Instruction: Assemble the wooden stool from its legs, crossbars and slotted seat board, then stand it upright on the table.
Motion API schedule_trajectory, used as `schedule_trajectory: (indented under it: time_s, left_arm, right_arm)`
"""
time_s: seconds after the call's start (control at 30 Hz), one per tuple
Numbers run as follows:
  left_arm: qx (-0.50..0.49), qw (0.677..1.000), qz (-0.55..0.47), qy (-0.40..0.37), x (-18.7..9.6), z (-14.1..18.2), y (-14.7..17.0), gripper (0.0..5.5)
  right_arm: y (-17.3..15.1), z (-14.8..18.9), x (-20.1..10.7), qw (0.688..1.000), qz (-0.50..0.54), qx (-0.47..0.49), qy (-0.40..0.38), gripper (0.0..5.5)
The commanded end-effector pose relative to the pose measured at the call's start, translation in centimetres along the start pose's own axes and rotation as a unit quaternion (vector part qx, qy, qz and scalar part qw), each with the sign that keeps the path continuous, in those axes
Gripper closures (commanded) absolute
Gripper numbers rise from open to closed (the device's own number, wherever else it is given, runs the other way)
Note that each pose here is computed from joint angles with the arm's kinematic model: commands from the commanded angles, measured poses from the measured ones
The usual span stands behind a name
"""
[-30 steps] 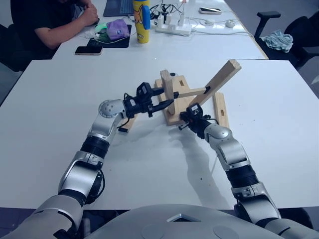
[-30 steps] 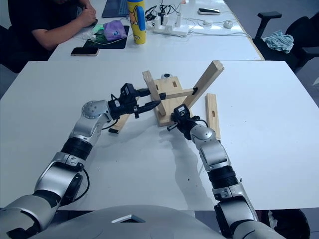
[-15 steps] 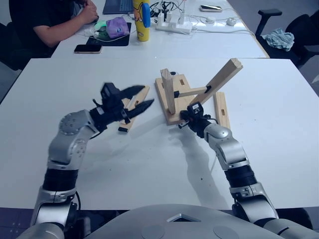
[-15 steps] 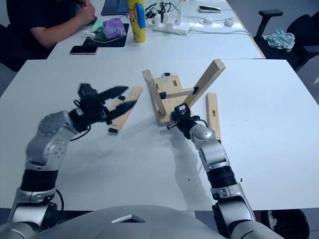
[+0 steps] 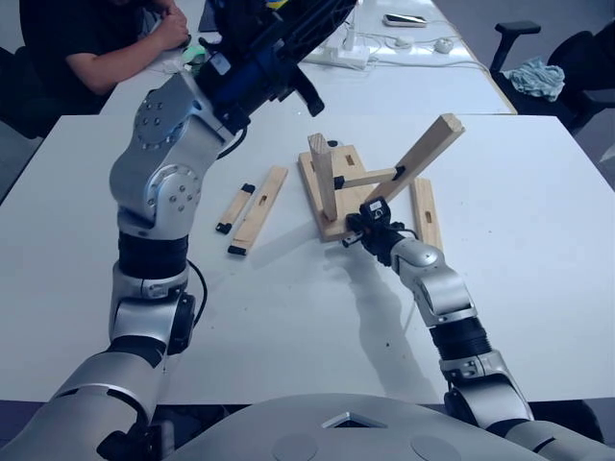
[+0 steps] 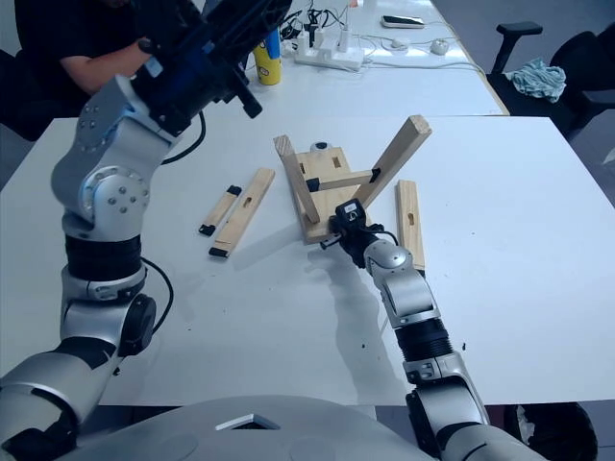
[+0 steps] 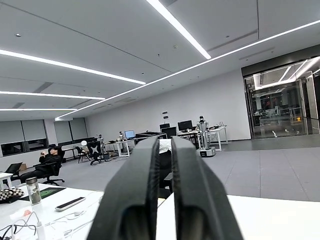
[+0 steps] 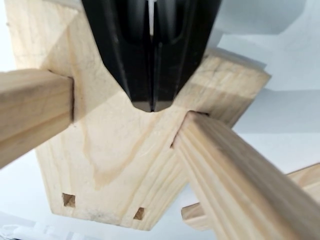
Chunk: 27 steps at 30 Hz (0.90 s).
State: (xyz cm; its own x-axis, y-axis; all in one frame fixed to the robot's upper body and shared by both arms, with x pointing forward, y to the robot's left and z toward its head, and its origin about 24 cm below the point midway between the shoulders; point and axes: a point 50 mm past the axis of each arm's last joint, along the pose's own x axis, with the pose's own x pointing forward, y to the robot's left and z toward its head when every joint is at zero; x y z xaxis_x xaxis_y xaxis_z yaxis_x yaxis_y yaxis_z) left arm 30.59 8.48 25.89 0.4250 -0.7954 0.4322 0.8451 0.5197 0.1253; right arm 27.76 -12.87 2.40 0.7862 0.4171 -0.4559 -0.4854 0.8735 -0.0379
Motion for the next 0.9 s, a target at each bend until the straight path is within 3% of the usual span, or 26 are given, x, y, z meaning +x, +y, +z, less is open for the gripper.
schedule_trajectory:
  time_s: [0.03,0.2,0.27,0.33,0.4,0.5,0.6,0.73,0.9]
  left_arm:
    - [0.011,1.000,-0.008,0.004,0.5,-0.1,0.3,5.49]
    - [0.046,0.988,-0.012,-0.149,1.0,5.9,-0.2,5.49]
    - [0.044,0.985,-0.011,-0.165,1.1,6.7,-0.3,5.49]
    - [0.011,0.995,-0.014,-0.099,1.4,4.0,-0.4,5.49]
    - [-0.050,0.998,-0.019,0.045,1.2,-2.1,-1.8,5.49]
    - [-0.097,0.955,-0.036,0.277,-1.7,-10.3,-5.3,5.49]
    - [-0.099,0.927,-0.004,0.362,-3.5,-13.1,-5.8,5.49]
    - [-0.019,0.964,0.060,0.258,-1.2,-9.7,-3.0,5.49]
    - [0.067,0.996,0.052,0.032,0.9,-2.6,-3.2,5.49]
  right_arm:
    - [1.6,-8.0,-0.9,0.984,0.010,0.045,0.175,5.50]
    - [1.7,-8.0,-0.8,0.984,0.010,0.044,0.173,5.50]
    - [1.7,-8.0,-0.8,0.984,0.011,0.044,0.174,5.50]
    - [1.8,-8.0,-0.9,0.984,0.012,0.043,0.174,5.50]
    - [2.0,-8.0,-0.8,0.984,0.014,0.043,0.173,5.50]
    - [2.3,-7.7,-0.6,0.984,0.018,0.046,0.170,5.50]
    - [2.5,-7.5,-0.6,0.985,0.018,0.048,0.167,5.50]
    - [2.6,-7.7,-0.7,0.984,0.014,0.051,0.169,5.50]
    - [2.5,-7.8,-0.6,0.984,0.013,0.050,0.169,5.50]
